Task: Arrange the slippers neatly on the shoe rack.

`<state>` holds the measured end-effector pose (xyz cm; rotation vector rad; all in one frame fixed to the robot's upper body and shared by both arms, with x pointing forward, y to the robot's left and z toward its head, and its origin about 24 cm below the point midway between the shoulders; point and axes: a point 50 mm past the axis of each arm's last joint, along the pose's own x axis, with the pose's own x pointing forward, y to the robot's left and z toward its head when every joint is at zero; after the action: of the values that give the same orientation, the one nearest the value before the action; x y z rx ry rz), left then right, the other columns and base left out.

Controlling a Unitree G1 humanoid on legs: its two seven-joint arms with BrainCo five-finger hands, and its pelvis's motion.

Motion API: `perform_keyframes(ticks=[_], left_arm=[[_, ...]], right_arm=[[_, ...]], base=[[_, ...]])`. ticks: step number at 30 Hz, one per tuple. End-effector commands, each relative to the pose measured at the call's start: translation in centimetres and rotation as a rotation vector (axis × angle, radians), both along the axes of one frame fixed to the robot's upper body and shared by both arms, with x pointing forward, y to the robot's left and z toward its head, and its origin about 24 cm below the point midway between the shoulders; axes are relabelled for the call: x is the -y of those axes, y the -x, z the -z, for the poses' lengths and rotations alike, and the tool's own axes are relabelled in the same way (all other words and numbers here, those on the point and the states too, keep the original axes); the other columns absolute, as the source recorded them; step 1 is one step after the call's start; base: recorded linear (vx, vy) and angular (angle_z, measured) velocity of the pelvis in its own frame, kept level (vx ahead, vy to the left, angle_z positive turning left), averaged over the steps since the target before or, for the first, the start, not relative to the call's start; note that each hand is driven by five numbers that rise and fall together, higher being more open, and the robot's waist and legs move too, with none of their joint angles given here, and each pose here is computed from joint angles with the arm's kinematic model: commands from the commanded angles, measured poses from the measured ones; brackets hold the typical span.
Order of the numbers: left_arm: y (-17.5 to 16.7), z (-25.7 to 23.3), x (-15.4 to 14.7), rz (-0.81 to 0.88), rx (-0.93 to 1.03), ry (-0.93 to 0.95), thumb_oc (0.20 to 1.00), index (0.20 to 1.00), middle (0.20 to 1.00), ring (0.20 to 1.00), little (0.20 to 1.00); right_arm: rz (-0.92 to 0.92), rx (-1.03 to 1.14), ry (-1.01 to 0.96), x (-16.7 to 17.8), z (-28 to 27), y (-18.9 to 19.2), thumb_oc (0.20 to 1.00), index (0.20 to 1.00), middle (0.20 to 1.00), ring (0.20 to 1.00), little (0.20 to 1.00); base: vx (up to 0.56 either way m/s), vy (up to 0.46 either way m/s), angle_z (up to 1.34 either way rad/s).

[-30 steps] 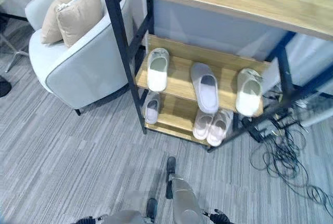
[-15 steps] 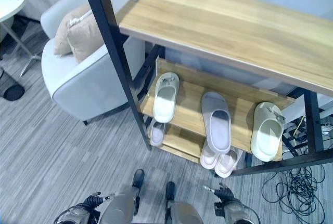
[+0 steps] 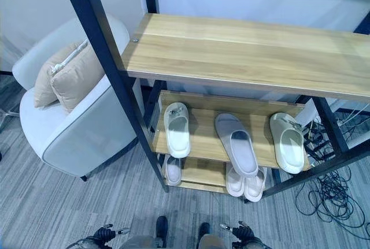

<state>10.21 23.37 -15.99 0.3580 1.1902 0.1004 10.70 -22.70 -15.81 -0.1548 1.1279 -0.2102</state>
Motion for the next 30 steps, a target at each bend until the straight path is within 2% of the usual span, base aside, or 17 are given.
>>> perform_keyframes(ticks=[1, 5, 8, 9, 11, 14, 15, 17, 21, 24, 27, 30], left_arm=[[0.8, 0.2, 0.0, 0.021, -0.017, -0.025, 1.000, 1.000, 1.000, 1.000, 1.000], [1.4, 0.4, 0.5, 0.019, -0.034, -0.018, 1.000, 1.000, 1.000, 1.000, 1.000], [1.2, 0.6, 1.5, 0.029, -0.021, 0.007, 1.000, 1.000, 1.000, 1.000, 1.000], [0.9, 0.6, 2.1, 0.044, -0.014, 0.027, 1.000, 1.000, 1.000, 1.000, 1.000], [0.9, 0.6, 2.3, 0.052, -0.015, 0.033, 1.000, 1.000, 1.000, 1.000, 1.000], [0.7, 0.7, 2.7, 0.083, -0.017, 0.043, 1.000, 1.000, 1.000, 1.000, 1.000], [0.6, 0.6, 2.6, 0.074, -0.012, 0.045, 1.000, 1.000, 1.000, 1.000, 1.000], [0.6, 0.5, 2.0, 0.036, 0.009, 0.047, 1.000, 1.000, 1.000, 1.000, 1.000], [0.6, 0.4, 1.9, 0.048, 0.017, 0.053, 1.000, 1.000, 1.000, 1.000, 1.000], [1.3, 0.6, 2.1, 0.078, -0.008, 0.063, 1.000, 1.000, 1.000, 1.000, 1.000], [1.5, 0.7, 2.1, 0.096, -0.017, 0.063, 1.000, 1.000, 1.000, 1.000, 1.000], [2.0, 0.8, 2.3, 0.120, -0.035, 0.059, 1.000, 1.000, 1.000, 1.000, 1.000]], right_arm=[[-0.014, 0.034, 0.076, 2.1, -0.8, -0.6, 1.000, 1.000, 1.000, 1.000, 1.000], [0.006, 0.027, 0.087, 2.3, -0.7, 0.1, 1.000, 1.000, 1.000, 1.000, 1.000], [0.001, 0.153, 0.096, 2.2, -1.8, -2.1, 1.000, 1.000, 1.000, 1.000, 1.000], [-0.008, 0.224, 0.020, 0.8, -2.2, -3.6, 1.000, 1.000, 1.000, 1.000, 1.000], [-0.025, 0.237, -0.003, 0.2, -2.2, -4.0, 1.000, 1.000, 1.000, 1.000, 1.000], [-0.153, 0.292, -0.042, -1.6, -2.9, -5.6, 1.000, 1.000, 1.000, 1.000, 1.000], [-0.221, 0.426, -0.068, -3.0, -4.9, -7.7, 1.000, 1.000, 1.000, 1.000, 1.000], [-0.243, 0.386, -0.132, -2.4, -4.2, -3.6, 1.000, 1.000, 1.000, 1.000, 1.000], [-0.285, 0.333, -0.140, -2.0, -3.7, -1.9, 1.000, 1.000, 1.000, 1.000, 1.000], [-0.430, 0.334, -0.194, -4.0, -3.8, -2.7, 1.000, 1.000, 1.000, 1.000, 1.000], [-0.496, 0.355, -0.203, -4.5, -4.3, -3.2, 1.000, 1.000, 1.000, 1.000, 1.000], [-0.635, 0.468, -0.210, -5.9, -6.4, -5.1, 1.000, 1.000, 1.000, 1.000, 1.000]], base=[[0.04, -0.107, -0.10], [0.01, -0.073, -0.08], [-0.01, -0.075, -0.14], [0.00, -0.045, -0.17], [0.01, -0.025, -0.16], [0.02, -0.012, -0.06], [0.00, 0.000, 0.00], [-0.04, -0.005, 0.03], [-0.04, 0.000, -0.20], [0.00, -0.012, -0.29], [0.02, -0.009, 0.13], [0.01, -0.004, 0.12]])
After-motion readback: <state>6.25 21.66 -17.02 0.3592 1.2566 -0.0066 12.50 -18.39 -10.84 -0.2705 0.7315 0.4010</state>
